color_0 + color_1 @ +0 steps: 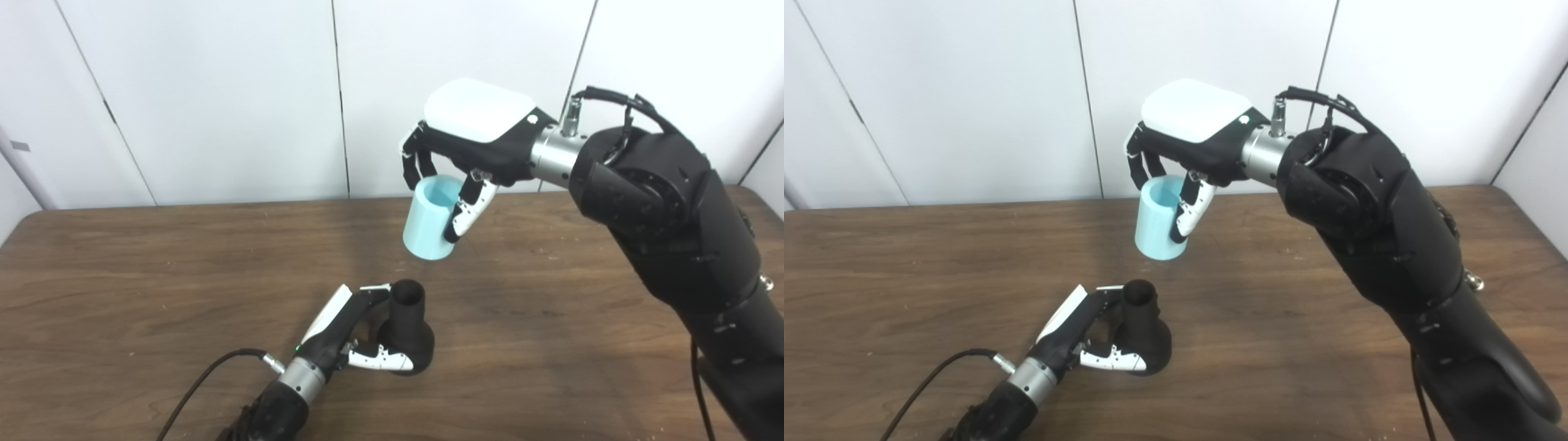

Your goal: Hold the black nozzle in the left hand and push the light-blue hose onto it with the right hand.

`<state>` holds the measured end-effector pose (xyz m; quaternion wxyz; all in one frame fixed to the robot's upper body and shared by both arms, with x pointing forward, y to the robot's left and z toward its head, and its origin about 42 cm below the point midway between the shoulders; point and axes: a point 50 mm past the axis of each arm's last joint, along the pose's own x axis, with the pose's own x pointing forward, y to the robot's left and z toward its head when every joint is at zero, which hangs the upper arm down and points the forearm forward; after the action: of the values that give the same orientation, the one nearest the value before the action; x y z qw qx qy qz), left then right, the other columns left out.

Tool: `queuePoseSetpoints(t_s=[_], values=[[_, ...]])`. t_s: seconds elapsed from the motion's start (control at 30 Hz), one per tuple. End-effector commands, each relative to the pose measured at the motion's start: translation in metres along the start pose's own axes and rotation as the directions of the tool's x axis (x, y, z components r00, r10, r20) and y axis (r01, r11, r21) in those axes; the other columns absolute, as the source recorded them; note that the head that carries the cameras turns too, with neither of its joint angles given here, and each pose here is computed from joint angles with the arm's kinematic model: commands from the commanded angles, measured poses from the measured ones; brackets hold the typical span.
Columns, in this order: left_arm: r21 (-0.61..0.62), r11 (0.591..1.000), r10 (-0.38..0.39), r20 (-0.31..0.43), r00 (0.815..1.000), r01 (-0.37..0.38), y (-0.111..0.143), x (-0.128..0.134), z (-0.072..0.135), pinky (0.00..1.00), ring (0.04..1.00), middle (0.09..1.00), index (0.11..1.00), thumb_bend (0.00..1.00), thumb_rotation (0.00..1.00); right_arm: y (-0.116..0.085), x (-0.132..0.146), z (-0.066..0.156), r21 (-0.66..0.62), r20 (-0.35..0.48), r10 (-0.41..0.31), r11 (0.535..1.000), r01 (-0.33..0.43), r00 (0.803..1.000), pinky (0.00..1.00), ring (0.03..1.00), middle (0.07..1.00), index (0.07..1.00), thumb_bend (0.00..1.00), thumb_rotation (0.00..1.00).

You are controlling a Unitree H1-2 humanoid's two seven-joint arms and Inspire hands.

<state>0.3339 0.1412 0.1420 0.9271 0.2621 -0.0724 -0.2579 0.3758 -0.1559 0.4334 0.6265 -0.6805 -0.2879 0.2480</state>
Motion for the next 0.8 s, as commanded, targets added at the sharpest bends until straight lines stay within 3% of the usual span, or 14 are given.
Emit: queuePoseSetpoints(t_s=[0.0,0.37,0.77], values=[[0.014,0.998,-0.057,-0.043,0.997,0.057,-0.011,0.000,-0.003,0.97,0.895,0.771,0.482,0.52,0.07,-0.029,-0.002,0.007,-0.065,0.036,-0.087,0.994,0.089,0.996,0.07,0.143,0.469,0.483,0.53,0.00],[0.010,0.998,-0.056,-0.039,0.998,0.057,-0.011,0.000,-0.001,0.97,0.894,0.771,0.483,0.52,0.07,-0.027,0.004,0.014,-0.053,0.072,-0.086,0.995,0.090,0.994,0.09,0.172,0.470,0.483,0.53,0.00],[0.013,0.998,-0.060,-0.039,0.997,0.061,-0.009,0.000,0.001,0.97,0.896,0.771,0.483,0.52,0.07,-0.028,0.004,0.020,-0.041,0.070,-0.030,0.999,0.032,0.997,0.10,0.183,0.470,0.482,0.53,0.00]])
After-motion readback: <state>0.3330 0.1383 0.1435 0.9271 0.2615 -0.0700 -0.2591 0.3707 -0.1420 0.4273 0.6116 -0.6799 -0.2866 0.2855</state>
